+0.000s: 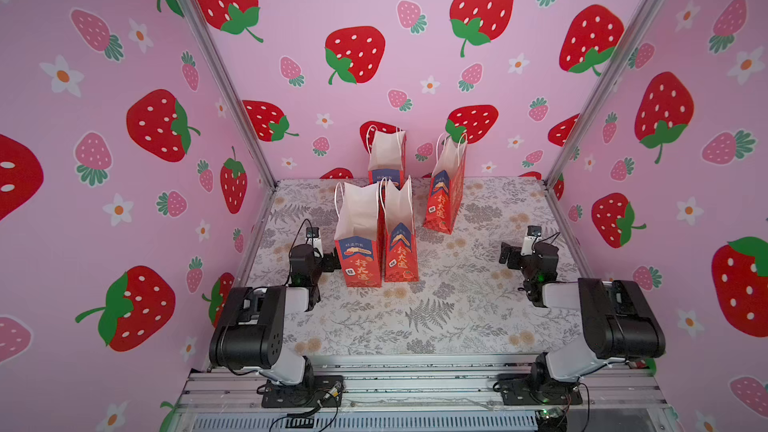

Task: Put away the paper bag
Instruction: Pick up the paper bag from the center of the board.

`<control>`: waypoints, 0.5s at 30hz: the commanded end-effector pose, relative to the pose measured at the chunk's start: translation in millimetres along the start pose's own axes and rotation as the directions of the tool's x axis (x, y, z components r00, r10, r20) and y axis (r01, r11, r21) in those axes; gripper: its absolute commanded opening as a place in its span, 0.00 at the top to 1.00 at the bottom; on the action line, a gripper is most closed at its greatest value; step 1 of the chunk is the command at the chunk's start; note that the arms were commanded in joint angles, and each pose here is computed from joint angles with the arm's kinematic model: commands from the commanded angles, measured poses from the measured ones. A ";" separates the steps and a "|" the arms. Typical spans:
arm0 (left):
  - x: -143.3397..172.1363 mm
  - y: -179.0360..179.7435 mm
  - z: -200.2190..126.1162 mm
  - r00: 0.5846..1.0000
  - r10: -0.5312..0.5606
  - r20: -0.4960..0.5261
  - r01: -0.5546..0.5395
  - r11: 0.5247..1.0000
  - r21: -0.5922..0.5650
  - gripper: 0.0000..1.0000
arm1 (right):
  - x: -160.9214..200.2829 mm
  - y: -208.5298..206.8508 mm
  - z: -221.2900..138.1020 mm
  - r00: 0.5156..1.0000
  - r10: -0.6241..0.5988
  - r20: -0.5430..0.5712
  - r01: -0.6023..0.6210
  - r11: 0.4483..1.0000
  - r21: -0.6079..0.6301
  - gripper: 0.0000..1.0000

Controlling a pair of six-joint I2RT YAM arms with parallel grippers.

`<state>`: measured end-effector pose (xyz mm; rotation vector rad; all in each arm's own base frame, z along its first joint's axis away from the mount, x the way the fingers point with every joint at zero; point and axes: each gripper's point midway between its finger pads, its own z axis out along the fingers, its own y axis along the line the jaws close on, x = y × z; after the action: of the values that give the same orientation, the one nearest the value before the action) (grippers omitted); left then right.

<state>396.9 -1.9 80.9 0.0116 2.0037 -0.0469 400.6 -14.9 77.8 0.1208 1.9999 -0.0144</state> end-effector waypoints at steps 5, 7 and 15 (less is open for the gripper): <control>-7.0 -0.3 3.8 1.000 -0.007 0.008 0.007 1.000 0.008 0.01 | -4.3 6.8 1.2 1.000 -0.018 0.012 0.019 0.999 -0.028 0.01; -7.3 -0.1 4.0 1.000 -0.008 0.008 0.008 1.000 0.008 0.01 | -4.8 6.7 1.1 1.000 -0.018 0.013 0.018 0.999 -0.027 0.01; -7.4 -0.3 3.9 1.000 -0.009 0.008 0.008 1.000 0.008 0.01 | -4.9 6.6 0.0 1.000 -0.018 0.017 0.018 0.999 -0.027 0.01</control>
<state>397.0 -1.9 81.1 0.0118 2.0034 -0.0472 400.8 -12.5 77.8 0.1023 2.0008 -0.0080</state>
